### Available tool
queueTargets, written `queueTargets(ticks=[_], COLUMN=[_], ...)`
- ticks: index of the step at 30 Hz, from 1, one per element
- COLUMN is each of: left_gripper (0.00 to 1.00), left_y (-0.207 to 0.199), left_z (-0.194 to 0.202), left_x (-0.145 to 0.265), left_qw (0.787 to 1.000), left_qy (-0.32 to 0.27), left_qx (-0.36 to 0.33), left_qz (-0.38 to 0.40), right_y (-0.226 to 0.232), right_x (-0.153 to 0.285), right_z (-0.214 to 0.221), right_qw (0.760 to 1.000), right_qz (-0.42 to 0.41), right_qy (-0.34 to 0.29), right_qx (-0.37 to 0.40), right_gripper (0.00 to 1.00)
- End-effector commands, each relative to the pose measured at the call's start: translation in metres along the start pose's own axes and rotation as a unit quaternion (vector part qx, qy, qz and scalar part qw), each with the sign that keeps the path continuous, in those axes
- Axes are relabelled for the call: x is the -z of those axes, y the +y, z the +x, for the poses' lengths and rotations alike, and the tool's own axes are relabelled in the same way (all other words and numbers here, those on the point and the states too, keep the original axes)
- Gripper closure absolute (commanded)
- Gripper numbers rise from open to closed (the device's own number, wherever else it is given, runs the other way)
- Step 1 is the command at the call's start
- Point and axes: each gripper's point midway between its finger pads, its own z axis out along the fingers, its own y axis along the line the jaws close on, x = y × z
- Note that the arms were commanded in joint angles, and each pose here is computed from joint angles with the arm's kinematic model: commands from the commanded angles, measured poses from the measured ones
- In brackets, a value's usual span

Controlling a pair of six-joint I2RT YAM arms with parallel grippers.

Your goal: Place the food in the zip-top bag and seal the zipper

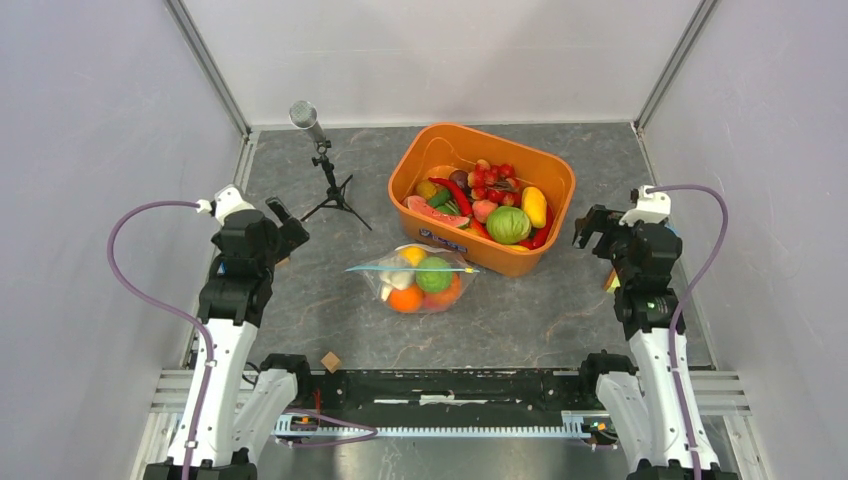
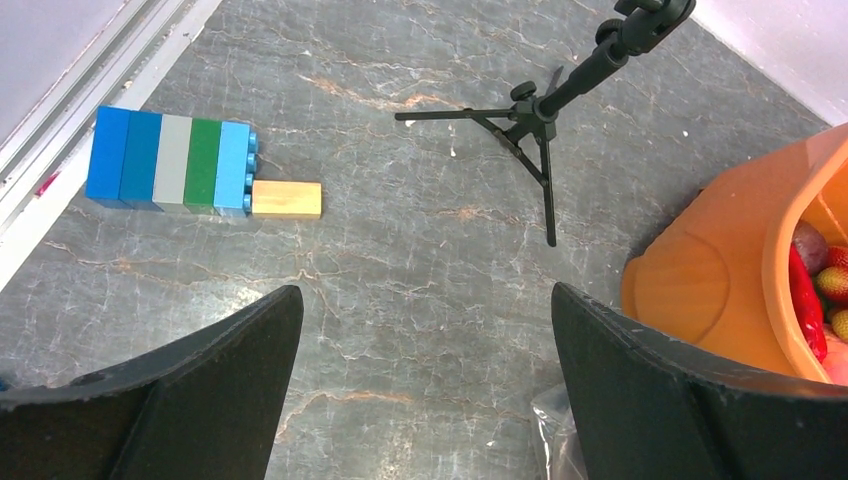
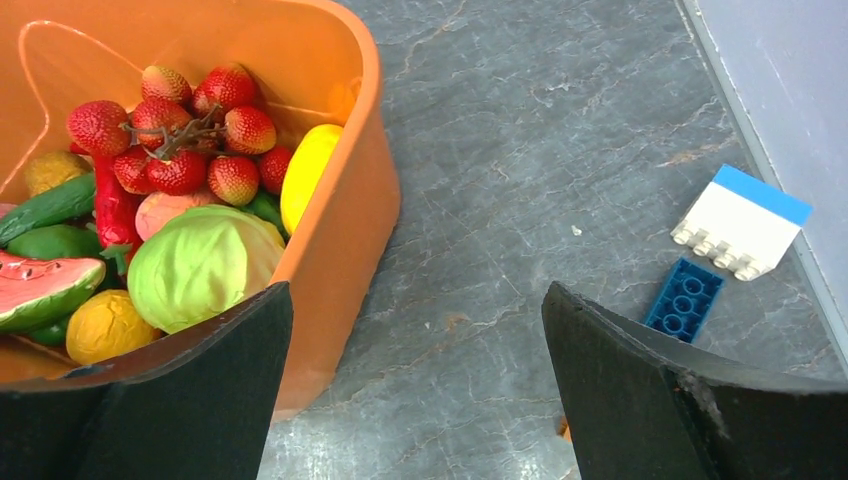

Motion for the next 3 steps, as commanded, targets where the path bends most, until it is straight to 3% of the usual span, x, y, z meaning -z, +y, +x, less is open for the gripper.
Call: queueTargets(ticks=[1, 3], left_gripper=[0.00, 0.00], left_y=[-0.0031, -0.0036], left_z=[-0.0037, -0.0038], left_x=[-0.0004, -0.0009], left_qw=[1.000, 1.000], left_qy=[-0.010, -0.009], left_qx=[0.000, -0.003], left_qz=[0.009, 0.010], right_y=[0.0077, 0.0077], right_x=[0.0025, 0.0035], right_z=[-0.0166, -0.0178], right_qw=[0.999, 0.999], right_qz=[-0.018, -0.018], right_qy=[-0.026, -0.029], right_qx=[-0.006, -0.004], right_gripper=[0.02, 0.02])
